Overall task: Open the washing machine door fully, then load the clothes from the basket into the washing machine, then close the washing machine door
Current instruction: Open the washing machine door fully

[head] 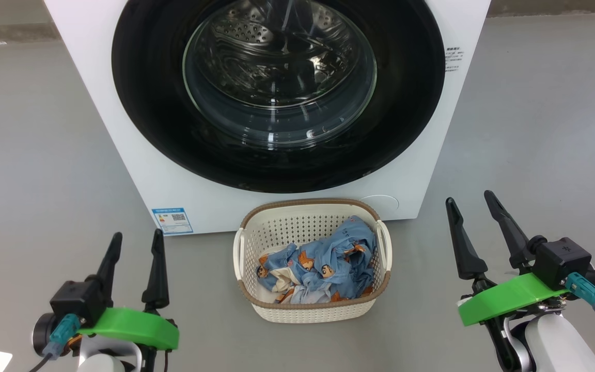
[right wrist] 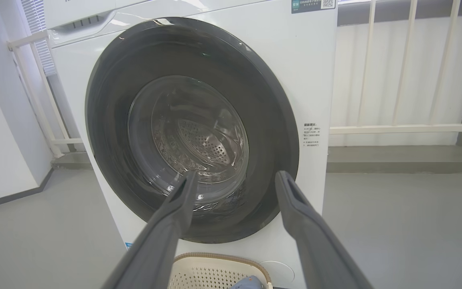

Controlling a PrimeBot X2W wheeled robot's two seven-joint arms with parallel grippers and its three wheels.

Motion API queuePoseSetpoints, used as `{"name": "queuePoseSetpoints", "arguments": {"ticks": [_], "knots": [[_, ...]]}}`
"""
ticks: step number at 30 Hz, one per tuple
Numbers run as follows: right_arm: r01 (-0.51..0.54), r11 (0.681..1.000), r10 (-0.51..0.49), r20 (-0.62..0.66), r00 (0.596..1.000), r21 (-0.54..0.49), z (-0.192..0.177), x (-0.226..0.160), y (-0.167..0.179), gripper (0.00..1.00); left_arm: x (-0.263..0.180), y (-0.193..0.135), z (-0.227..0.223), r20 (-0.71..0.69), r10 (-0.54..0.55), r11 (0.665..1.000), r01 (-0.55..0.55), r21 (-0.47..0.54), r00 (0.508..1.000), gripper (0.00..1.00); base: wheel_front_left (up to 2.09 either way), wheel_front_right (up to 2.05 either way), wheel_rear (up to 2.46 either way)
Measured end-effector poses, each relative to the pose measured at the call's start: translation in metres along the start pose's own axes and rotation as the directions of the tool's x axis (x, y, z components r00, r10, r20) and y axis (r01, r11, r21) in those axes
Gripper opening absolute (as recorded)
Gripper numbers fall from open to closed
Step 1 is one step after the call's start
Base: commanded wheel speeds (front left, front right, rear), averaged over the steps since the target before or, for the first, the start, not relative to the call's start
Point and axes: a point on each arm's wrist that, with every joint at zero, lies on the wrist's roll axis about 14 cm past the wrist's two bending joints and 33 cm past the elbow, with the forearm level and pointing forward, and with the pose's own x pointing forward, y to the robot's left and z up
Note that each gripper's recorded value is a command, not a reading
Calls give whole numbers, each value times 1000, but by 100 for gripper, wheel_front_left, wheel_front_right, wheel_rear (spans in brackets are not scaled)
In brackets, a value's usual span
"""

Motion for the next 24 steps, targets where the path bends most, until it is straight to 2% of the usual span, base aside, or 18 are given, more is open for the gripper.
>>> {"name": "queuePoseSetpoints", "arguments": {"ticks": [13, 24], "knots": [[7, 1000, -7, 1, 1000, 0, 0, 0, -2, 100, 0, 3, 0, 0, 6, 1000, -6, 2, 1000, 100, 15, 15, -30], [14, 1000, -14, -5, 1000, 1, -2, 0, -5, 100, 1, 4, -3, -7, 10, 1000, -10, 2, 1000, 100, 97, 97, -194]]}}
